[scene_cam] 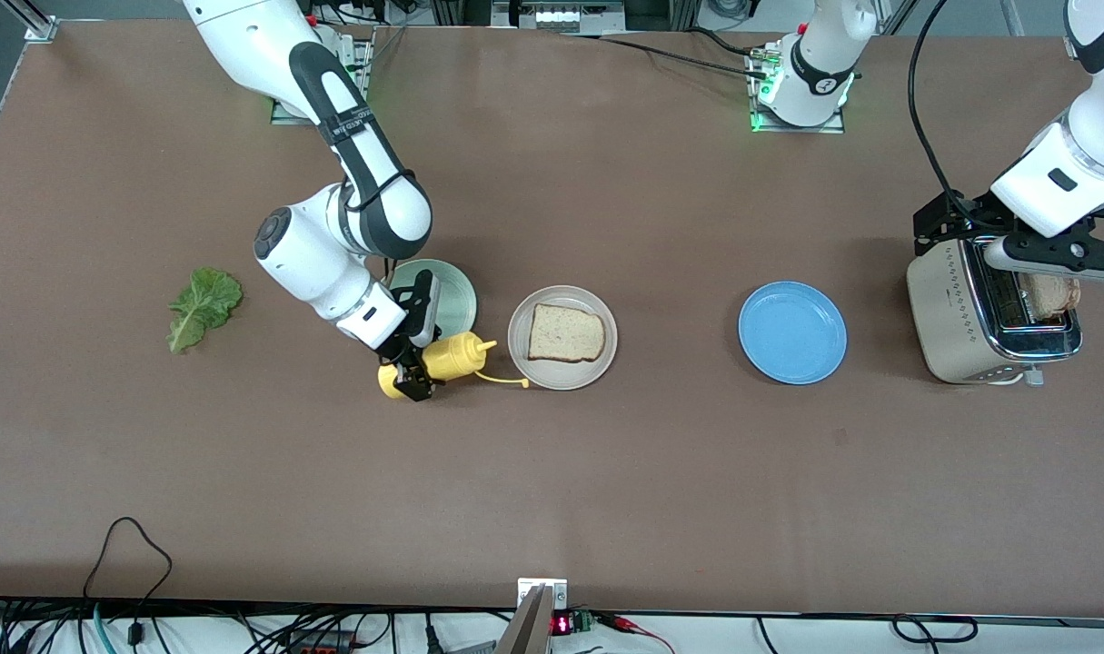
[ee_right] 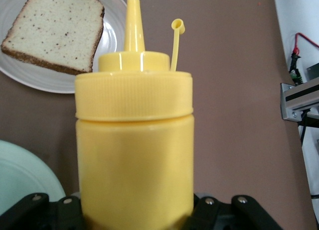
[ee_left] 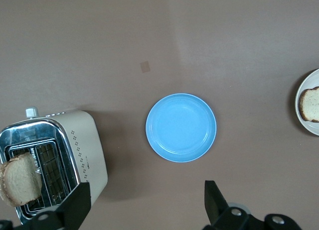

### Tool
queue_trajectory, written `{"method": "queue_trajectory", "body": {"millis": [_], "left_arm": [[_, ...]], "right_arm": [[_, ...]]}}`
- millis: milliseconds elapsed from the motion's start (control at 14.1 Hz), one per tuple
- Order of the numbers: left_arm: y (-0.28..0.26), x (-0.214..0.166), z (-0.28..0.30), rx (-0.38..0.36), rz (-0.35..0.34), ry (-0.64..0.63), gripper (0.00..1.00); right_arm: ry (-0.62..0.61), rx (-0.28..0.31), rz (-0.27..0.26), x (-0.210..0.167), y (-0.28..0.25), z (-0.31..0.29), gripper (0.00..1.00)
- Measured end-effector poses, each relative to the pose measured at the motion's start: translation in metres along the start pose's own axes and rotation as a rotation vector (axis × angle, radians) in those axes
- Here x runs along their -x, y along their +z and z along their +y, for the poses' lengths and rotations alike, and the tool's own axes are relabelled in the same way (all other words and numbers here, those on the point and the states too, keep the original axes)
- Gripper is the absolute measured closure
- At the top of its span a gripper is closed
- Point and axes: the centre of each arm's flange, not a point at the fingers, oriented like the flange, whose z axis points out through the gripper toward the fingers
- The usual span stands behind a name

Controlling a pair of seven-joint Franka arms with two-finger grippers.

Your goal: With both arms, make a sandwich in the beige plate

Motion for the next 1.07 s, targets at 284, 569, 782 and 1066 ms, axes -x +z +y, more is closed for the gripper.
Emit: {"method": "queue_trajectory", "body": {"millis": [284,569,782,1066], "left_arm": [[0.000,0.000,0.000,0.000,0.000,0.000,0.00],[0.000,0.000,0.000,0.000,0.000,0.000,0.00],[0.000,0.000,0.000,0.000,0.000,0.000,0.00],[0.000,0.000,0.000,0.000,0.000,0.000,0.00]], "right_arm": [[-0.007,-0.057,-0.151,-0.056,-0.004,0.004,0.59],[-0.024,-0.065,-0.321,-0.098,0.003,-0.015,0.59],[-0.032,-0.057,-0.490,-0.125,0.004,-0.029,0.59],[-0.020,-0.027,-0.699,-0.161,0.012,-0.045,0.59]]}}
